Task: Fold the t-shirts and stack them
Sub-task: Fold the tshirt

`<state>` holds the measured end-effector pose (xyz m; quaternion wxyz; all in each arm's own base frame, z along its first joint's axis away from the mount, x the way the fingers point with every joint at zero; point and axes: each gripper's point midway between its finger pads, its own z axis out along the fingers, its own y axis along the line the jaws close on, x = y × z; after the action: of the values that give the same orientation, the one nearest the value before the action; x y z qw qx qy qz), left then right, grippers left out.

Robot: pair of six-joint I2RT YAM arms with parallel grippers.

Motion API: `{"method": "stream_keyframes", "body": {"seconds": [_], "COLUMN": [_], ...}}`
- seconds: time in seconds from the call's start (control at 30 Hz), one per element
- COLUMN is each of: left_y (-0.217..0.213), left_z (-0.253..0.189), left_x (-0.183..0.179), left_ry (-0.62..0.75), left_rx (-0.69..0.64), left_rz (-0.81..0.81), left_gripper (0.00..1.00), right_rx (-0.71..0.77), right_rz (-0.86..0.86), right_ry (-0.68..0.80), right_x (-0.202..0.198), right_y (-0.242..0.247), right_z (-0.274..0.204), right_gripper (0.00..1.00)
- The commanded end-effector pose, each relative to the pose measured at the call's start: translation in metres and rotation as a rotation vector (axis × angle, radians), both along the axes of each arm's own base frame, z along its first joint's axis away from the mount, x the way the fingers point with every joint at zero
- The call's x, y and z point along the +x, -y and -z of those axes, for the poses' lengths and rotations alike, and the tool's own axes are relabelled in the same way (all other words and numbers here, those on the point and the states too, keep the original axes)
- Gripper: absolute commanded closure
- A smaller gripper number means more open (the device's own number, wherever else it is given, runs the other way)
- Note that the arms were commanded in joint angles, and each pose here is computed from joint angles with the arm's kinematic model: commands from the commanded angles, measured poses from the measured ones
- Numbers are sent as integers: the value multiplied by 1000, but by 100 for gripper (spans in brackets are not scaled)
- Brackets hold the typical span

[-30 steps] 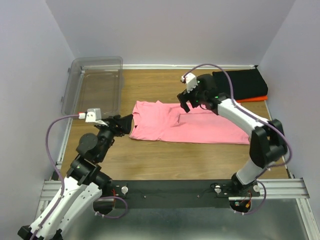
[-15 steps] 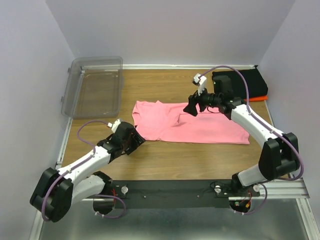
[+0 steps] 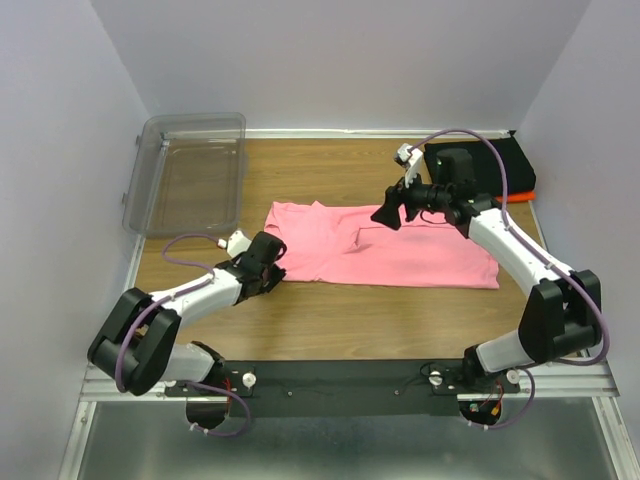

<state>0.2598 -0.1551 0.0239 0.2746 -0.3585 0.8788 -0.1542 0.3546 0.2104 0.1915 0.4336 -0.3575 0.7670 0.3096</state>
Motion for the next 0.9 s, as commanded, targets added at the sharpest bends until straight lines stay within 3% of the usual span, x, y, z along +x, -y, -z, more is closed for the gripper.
{"method": "stream_keyframes", "body": {"seconds": [0.0, 0.03, 0.17, 0.37, 0.43, 0.47, 0.57, 0.67, 0.73, 0.77, 0.83, 0.87], "left_y": [-35, -38, -52, -57, -51, -44, -33, -33, -35, -35, -32, -26], "left_z": [-6, -13, -32, -47, -49, -50, -52, -60, -79, -89, -138, -170], "left_x": [17, 23, 43, 68, 69, 67, 55, 41, 35, 34, 36, 27], "left_ry": [45, 65, 118, 155, 158, 155, 147, 152, 209, 248, 441, 578], "left_rx": [133, 148, 177, 185, 177, 150, 102, 78, 69, 77, 76, 86], "left_rz": [-125, -127, -138, -74, -20, 12, 86, 108, 123, 149, 230, 333], "left_gripper": [74, 81, 89, 86, 73, 56, 34, 29, 29, 29, 28, 28], "right_rx": [46, 47, 45, 36, 12, 3, -50, -63, -36, -14, -21, -9], "right_rz": [-25, -26, -24, -60, -92, -99, -90, -94, -145, -155, -186, -201], "right_ry": [7, 8, 15, 23, 36, 30, 22, 11, -99, -65, -194, -148], "right_x": [-10, -10, -10, -15, -18, -19, -6, 17, 27, 46, 58, 75], "right_y": [1, 1, 3, 2, 3, 3, 7, 1, -14, -25, -50, -74], "right_z": [-16, -17, -18, -16, -10, -6, 9, 6, 29, 9, 47, 26], "right_gripper": [17, 17, 17, 16, 15, 14, 11, 11, 11, 11, 11, 12]}}
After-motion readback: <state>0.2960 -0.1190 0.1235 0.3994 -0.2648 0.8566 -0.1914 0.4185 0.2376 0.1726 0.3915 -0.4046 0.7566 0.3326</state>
